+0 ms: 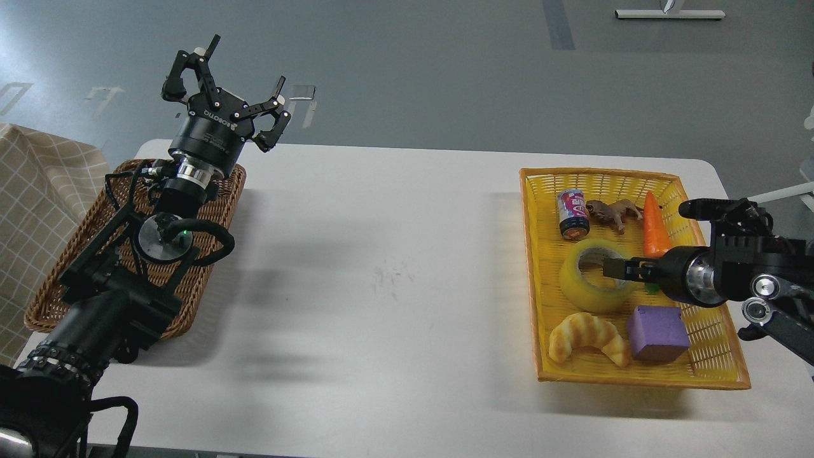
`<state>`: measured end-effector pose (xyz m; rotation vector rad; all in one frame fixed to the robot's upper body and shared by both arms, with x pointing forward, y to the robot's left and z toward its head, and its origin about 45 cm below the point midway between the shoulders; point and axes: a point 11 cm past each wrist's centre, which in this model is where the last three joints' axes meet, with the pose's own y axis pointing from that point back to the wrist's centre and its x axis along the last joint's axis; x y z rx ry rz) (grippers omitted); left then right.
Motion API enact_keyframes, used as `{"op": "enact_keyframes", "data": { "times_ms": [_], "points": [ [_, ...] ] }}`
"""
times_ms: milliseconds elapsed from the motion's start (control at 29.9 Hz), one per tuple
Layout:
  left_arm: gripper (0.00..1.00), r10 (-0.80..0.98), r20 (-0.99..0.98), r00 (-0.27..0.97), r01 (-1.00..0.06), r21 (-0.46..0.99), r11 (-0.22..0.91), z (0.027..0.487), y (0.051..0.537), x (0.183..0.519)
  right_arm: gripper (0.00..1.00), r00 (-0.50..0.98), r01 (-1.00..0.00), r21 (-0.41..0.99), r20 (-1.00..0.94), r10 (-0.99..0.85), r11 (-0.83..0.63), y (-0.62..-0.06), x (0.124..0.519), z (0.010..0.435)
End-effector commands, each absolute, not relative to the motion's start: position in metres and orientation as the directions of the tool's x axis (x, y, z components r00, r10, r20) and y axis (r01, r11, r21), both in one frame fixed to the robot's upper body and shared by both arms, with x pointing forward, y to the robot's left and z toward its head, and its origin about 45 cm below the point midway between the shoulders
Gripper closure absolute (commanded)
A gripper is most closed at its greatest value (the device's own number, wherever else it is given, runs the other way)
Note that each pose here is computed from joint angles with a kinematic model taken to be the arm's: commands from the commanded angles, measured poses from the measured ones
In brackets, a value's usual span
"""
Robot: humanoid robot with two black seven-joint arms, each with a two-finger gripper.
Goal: Place and transfer tape with both arms
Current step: 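Reach the right gripper down into the yellow tray to the tape roll, then grasp the yellow tape roll with the right gripper and lift it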
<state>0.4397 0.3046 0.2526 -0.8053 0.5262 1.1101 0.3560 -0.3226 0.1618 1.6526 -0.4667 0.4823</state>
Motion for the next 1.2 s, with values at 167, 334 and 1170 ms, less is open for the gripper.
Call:
{"op": "enact_keyframes", "data": {
  "times_ms": [167,334,1170],
  "points": [
    [0.02,0.573,-0.73,0.372,-0.928,-0.303,0.217,0.252,0.304,0.44,0.53,0.838,-0.546,0.829,0.544,-0.052,-0.123,-0.32,0.359,0.151],
    [0.02,0.573,-0.73,0.372,-0.928,-0.303,0.217,0.252,0.304,0.44,0.74,0.84,-0.542,0.831,0.539,-0.063,-0.122,-0.322,0.359,0.15],
    [0.02,0.569,-0.726,0.387,-0.922,-0.323,0.214,0.261,0.302,0.443,1.0,0.646,-0.749,0.613,0.759,-0.076,-0.252,-0.32,0.386,0.303]
  ]
}}
